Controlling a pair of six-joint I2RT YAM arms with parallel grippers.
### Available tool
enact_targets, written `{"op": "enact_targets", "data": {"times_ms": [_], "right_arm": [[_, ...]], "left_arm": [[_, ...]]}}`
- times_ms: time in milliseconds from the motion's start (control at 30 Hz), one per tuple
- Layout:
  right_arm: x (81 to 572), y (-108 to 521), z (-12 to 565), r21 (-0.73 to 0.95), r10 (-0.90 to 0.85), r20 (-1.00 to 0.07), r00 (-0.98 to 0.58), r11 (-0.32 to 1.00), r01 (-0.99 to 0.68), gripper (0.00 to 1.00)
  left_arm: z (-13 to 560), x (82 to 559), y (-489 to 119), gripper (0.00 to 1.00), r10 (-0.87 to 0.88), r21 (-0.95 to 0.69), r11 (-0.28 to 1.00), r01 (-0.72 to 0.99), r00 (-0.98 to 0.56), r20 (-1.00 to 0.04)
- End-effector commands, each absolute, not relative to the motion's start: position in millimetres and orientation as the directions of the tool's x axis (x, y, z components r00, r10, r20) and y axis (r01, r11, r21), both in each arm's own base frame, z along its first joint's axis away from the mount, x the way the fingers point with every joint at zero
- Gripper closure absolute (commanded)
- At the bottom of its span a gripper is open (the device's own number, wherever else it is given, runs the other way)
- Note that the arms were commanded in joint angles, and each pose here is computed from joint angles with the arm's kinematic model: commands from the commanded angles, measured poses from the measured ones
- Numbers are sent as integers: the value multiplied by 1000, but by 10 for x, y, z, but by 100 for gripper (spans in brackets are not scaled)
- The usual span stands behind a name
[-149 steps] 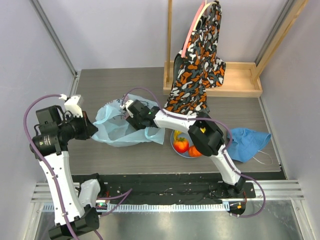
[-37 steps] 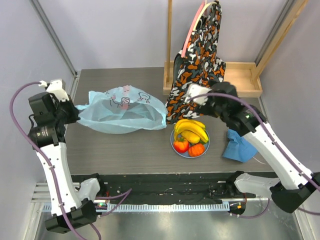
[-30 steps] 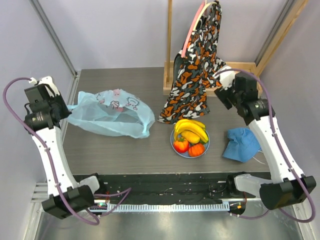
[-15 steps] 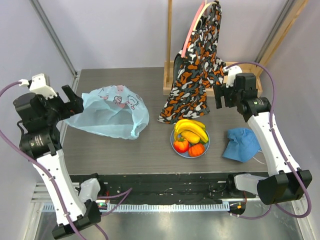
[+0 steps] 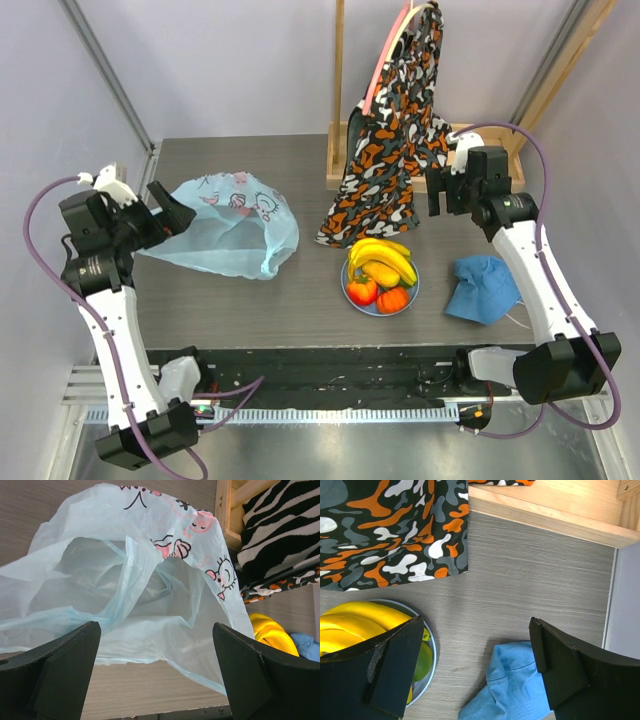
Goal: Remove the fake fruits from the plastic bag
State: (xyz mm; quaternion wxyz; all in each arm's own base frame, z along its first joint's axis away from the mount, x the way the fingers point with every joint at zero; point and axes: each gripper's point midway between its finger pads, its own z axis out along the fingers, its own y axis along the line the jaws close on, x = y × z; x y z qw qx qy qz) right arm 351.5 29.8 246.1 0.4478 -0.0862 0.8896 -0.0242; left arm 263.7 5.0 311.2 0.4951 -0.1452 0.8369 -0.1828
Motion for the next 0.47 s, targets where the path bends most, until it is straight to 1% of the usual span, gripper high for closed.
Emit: {"op": "enact_targets", "data": {"times_ms": [0,267,300,433], "right_arm": [[3567,383,2500,-81,-148,-816,-559,986,-144,6],[3593,426,2391,-70,-156,-797,-584,983,-168,7],[3586,492,2399,-51,-162,-800,-578,978,-202,8],[3571,492,2416,-47,-154,-813,-562,979,-200,8]], "left_arm": [[3329,2549,-53,0,-395,-433,901,10,-392,-831],[3280,2375,35,0,-342,-354,935,-32,-357,-869],[3267,2360,54,0,-340,-348,937,-44,-355,-871],[3290,2391,81,0,-332,-339,940,-47,-357,-873]]}}
